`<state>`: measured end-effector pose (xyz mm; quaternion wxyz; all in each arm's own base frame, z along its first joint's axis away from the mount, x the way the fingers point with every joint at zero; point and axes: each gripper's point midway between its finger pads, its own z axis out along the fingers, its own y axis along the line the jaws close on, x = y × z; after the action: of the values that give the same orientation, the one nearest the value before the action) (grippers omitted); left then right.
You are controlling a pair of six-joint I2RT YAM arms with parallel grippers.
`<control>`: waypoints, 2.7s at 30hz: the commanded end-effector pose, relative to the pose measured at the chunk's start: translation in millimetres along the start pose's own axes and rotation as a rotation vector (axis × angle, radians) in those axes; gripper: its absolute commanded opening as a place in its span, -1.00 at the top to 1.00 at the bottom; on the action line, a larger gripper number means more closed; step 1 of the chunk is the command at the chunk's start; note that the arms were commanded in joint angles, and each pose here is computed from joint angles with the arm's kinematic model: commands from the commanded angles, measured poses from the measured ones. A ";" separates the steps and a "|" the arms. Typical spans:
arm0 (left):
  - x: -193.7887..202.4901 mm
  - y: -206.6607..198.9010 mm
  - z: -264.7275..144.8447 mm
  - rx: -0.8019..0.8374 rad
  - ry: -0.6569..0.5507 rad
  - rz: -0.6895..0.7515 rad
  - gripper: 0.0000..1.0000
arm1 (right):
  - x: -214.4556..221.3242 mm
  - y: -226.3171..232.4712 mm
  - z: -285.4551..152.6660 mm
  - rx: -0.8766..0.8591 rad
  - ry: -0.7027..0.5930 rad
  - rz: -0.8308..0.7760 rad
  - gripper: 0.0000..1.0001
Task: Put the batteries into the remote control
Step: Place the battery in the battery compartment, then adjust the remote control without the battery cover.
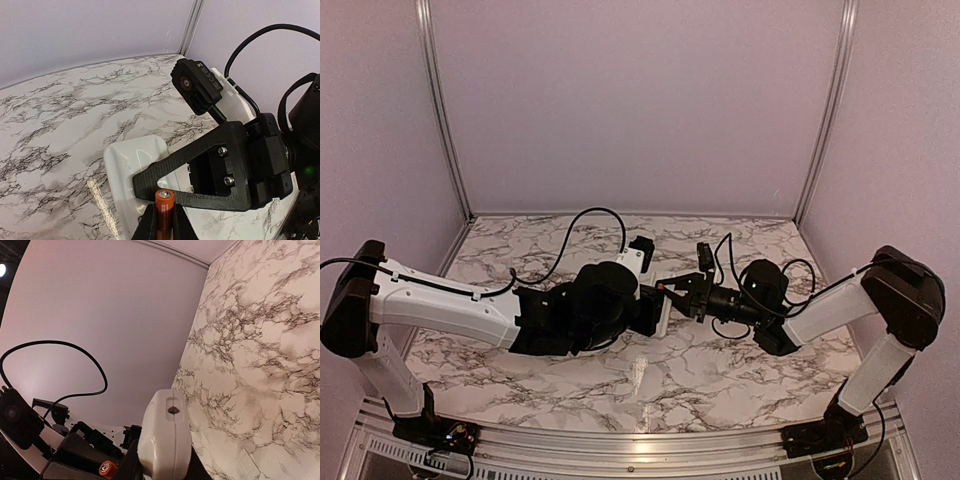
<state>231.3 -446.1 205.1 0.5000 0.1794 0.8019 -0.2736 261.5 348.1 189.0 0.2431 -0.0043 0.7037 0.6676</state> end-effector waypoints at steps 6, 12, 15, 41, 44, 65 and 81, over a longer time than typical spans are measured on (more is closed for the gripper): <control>11.2 -0.8 9.3 -0.023 0.025 0.029 0.89 | -6.6 25.9 6.1 -0.099 -0.022 -0.009 1.00; 17.0 3.3 7.2 -0.028 0.038 0.015 0.77 | -8.9 29.0 5.3 -0.104 -0.033 -0.012 1.00; 19.4 7.0 5.7 -0.043 0.047 0.006 0.64 | -9.9 30.5 4.9 -0.108 -0.036 -0.014 1.00; 45.5 15.5 -24.4 -0.011 0.253 0.142 -0.97 | -15.1 23.4 -0.9 -0.085 -0.062 -0.024 1.00; 54.1 17.9 -19.3 -0.034 0.279 0.128 -0.91 | -14.6 23.6 -0.7 -0.086 -0.061 -0.025 1.00; 57.7 35.1 0.5 -0.137 0.320 0.142 -0.37 | -9.1 31.4 2.8 -0.090 -0.036 -0.040 0.93; 70.3 34.4 -18.6 -0.003 0.375 0.291 0.32 | -2.9 25.0 2.6 -0.060 0.024 -0.036 0.58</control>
<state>213.2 -422.9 147.6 0.3909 0.2871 0.8534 -0.1909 257.6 351.1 198.9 0.2489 -0.0137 0.6925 0.6770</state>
